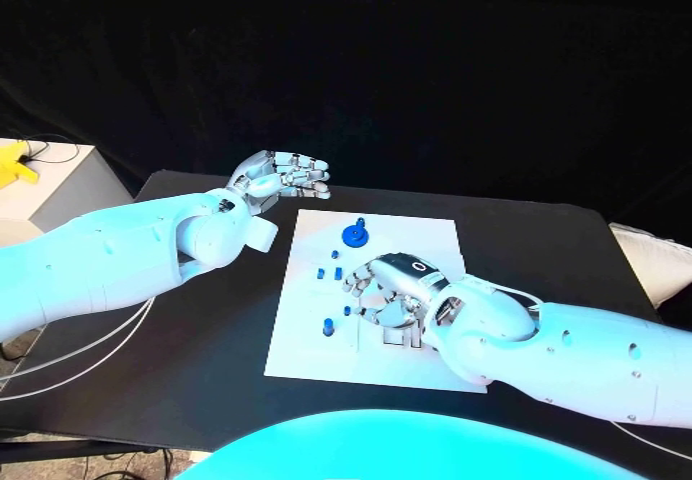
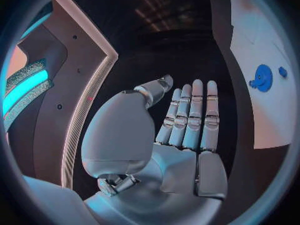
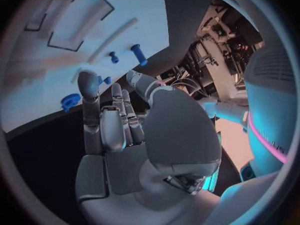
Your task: Assemble the parts on the task board
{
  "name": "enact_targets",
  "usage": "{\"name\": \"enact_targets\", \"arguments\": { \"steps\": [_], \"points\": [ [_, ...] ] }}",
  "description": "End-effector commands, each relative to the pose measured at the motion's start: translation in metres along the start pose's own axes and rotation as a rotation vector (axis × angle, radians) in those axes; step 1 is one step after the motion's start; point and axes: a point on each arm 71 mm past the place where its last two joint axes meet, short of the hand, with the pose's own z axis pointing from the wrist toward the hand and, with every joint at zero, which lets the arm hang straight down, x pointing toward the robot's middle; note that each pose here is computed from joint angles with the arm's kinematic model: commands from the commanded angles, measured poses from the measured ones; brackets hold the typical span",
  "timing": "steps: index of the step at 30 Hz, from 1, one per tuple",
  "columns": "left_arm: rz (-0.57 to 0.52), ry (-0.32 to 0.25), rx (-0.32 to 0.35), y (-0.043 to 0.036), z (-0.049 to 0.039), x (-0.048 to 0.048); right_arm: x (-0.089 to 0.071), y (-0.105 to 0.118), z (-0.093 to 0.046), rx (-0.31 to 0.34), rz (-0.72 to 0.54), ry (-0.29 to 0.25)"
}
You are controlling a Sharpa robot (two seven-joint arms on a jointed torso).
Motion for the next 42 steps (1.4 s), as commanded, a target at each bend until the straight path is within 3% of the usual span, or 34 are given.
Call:
{"name": "enact_targets", "arguments": {
  "steps": [1, 6, 10, 16, 20, 30, 42],
  "points": [
    [-0.004, 0.017, 0.013, -0.0017, -0.0005, 0.0003, -0.014, -0.021, -0.01, 0.119, 0.294, 0.044],
    [-0.002, 0.012, 0.016, -0.0021, -0.002, -0.0029, -0.042, -0.055, -0.032, 0.254, 0.461, 0.061],
    [-0.002, 0.018, 0.018, -0.0023, -0.0031, -0.0032, -0.055, -0.077, -0.052, 0.354, 0.528, 0.102],
    [0.001, 0.046, 0.019, -0.0027, -0.005, 0.0007, -0.063, -0.099, -0.081, 0.482, 0.496, 0.164],
    [0.002, 0.058, 0.018, -0.003, -0.0068, 0.0036, -0.063, -0.105, -0.093, 0.538, 0.423, 0.197],
    [0.005, 0.08, 0.011, -0.0029, -0.0091, 0.0065, -0.048, -0.101, -0.101, 0.626, 0.283, 0.202],
    [0.017, 0.117, -0.004, -0.0023, -0.01, 0.0118, -0.025, -0.097, -0.097, 0.641, 0.234, 0.266]
  ]
}}
